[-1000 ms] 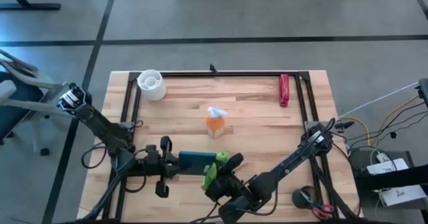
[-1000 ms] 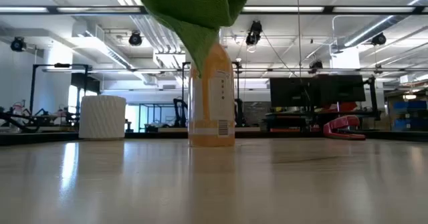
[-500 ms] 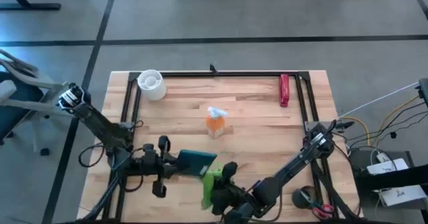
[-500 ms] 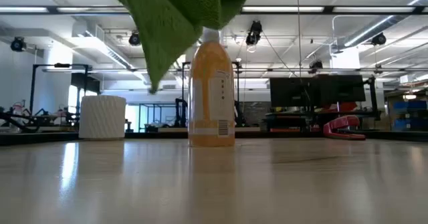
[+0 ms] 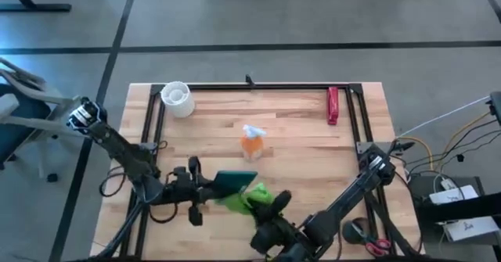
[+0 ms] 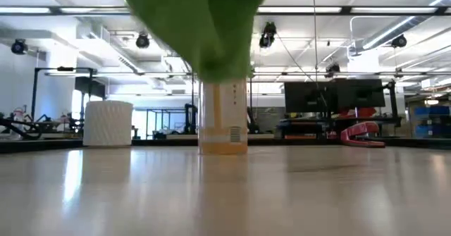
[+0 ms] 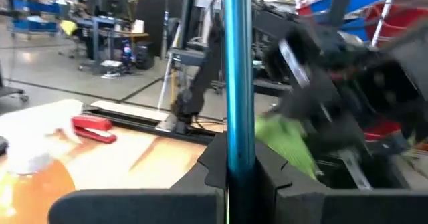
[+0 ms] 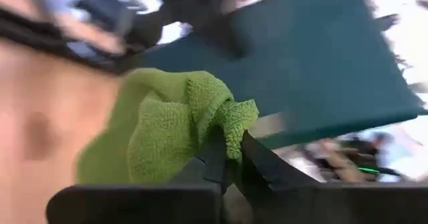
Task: Apply microfiber cloth
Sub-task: Wipe the blue tablet with the green microfiber cloth
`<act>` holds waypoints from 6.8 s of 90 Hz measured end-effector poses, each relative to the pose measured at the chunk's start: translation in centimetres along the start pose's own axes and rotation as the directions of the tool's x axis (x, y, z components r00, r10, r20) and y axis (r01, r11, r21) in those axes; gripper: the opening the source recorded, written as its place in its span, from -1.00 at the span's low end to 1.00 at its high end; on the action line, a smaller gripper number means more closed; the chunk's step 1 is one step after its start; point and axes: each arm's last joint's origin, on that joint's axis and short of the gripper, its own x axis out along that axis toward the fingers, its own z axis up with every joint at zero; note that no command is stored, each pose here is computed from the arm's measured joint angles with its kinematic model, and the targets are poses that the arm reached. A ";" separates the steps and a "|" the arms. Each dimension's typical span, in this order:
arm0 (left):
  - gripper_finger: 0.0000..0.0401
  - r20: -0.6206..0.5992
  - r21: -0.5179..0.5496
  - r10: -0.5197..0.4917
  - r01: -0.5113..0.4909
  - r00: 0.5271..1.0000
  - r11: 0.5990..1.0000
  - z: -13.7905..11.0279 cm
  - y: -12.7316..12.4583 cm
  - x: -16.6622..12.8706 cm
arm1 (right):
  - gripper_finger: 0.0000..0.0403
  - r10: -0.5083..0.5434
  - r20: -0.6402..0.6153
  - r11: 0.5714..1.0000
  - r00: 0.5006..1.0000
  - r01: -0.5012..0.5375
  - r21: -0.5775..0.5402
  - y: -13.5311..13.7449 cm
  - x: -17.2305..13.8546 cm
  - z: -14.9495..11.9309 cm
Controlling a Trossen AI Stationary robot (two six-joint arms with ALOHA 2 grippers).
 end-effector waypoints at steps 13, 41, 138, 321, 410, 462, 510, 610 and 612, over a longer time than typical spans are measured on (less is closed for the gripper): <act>-0.96 0.010 -0.046 -0.059 0.059 0.998 0.997 0.1 -0.1 0.3 | -1.00 -0.017 -0.013 0.999 1.000 0.016 -0.035 -0.9 1.6 0.7; -0.96 0.058 -0.047 -0.105 0.108 0.993 0.993 1.2 0.0 0.0 | -1.00 0.234 0.009 0.971 0.972 -0.233 -0.058 2.5 4.1 -0.6; -0.96 0.160 -0.067 -0.083 0.095 0.984 0.993 2.5 0.3 0.0 | -1.00 0.143 0.073 0.990 0.987 -0.142 -0.014 2.6 6.3 1.2; -0.96 -0.057 0.127 -0.240 0.246 0.969 0.961 -0.9 -2.0 -2.4 | -1.00 0.100 -0.213 0.986 0.972 -0.067 0.154 -4.9 -1.2 -3.3; -0.96 -0.288 0.173 -0.107 0.162 0.952 0.972 -9.8 1.8 -3.8 | -1.00 0.898 -0.176 0.424 0.404 -0.686 0.591 -5.4 2.9 -0.8; -0.96 -0.306 0.248 -0.099 0.179 0.947 0.952 -7.4 1.7 -4.0 | -1.00 0.514 -0.403 0.852 0.757 -0.396 0.344 -1.8 5.5 -7.0; -0.96 -0.304 0.228 -0.092 0.166 0.948 0.959 -7.5 1.7 -3.9 | -0.43 0.757 -0.096 0.408 0.646 -0.353 0.842 5.0 5.9 -11.4; -0.97 -0.236 0.790 -0.015 0.201 0.972 0.579 -14.5 -3.7 1.1 | -0.27 0.582 -0.180 0.607 0.793 -0.276 0.745 -3.5 -1.9 -9.0; -0.96 -0.231 0.811 0.006 0.189 0.973 0.553 -14.7 -4.0 1.4 | -0.28 0.582 -0.186 0.614 0.792 -0.278 0.739 -3.3 -1.9 -9.2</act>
